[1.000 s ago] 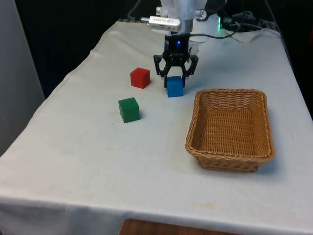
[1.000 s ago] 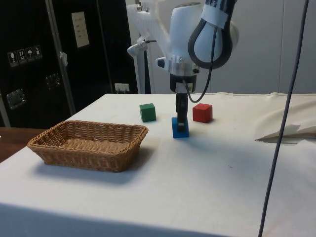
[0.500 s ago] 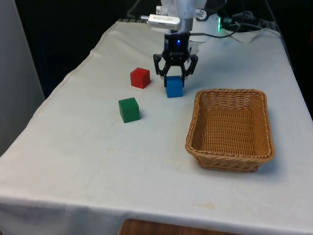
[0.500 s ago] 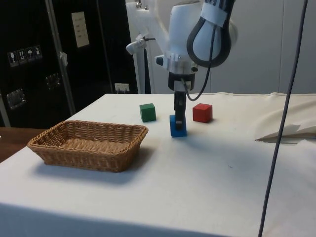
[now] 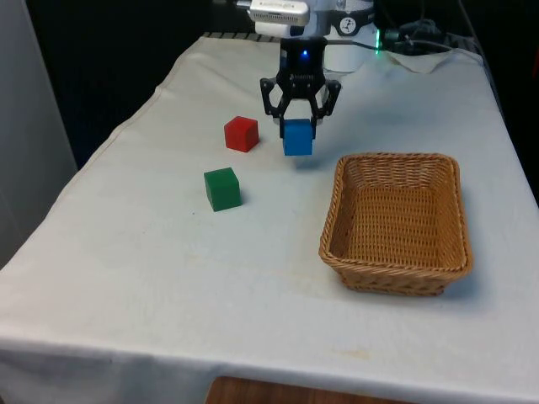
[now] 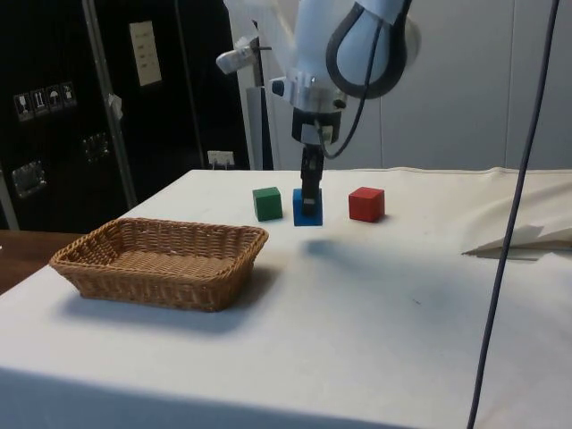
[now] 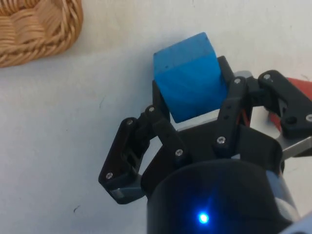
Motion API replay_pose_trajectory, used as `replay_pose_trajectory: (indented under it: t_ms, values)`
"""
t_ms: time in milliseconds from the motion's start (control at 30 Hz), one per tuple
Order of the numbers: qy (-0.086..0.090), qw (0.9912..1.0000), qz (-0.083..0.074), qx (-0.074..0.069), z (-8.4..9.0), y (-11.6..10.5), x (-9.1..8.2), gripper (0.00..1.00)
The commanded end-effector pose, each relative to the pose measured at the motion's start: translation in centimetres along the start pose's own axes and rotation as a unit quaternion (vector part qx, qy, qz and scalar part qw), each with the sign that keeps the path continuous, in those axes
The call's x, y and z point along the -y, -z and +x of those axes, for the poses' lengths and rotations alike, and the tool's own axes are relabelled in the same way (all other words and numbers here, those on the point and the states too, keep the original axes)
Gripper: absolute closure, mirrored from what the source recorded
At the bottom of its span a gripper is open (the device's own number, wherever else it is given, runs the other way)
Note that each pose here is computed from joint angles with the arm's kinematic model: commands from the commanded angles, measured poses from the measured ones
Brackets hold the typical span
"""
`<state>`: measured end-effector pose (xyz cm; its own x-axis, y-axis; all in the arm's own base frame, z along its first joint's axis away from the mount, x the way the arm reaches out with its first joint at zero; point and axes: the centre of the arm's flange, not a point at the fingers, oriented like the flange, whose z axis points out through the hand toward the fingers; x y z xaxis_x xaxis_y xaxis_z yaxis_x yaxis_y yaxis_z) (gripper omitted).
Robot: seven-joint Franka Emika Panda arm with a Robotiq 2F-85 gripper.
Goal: Pick up the blue cube and place it into the basket.
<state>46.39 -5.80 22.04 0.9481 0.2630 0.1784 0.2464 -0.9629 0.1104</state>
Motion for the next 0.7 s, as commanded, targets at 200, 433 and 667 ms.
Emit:
replay_pose_trajectory:
  t_ms: [200, 433, 667]
  values:
    - [-0.014, 0.99989, -0.001, -0.002, 1.5, 1.9, -0.7, 0.99]
    - [-0.022, 0.99974, -0.001, -0.004, 2.9, 3.3, -1.1, 0.99]
    - [-0.026, 0.99959, -0.002, -0.011, 4.4, 4.5, -1.5, 0.99]
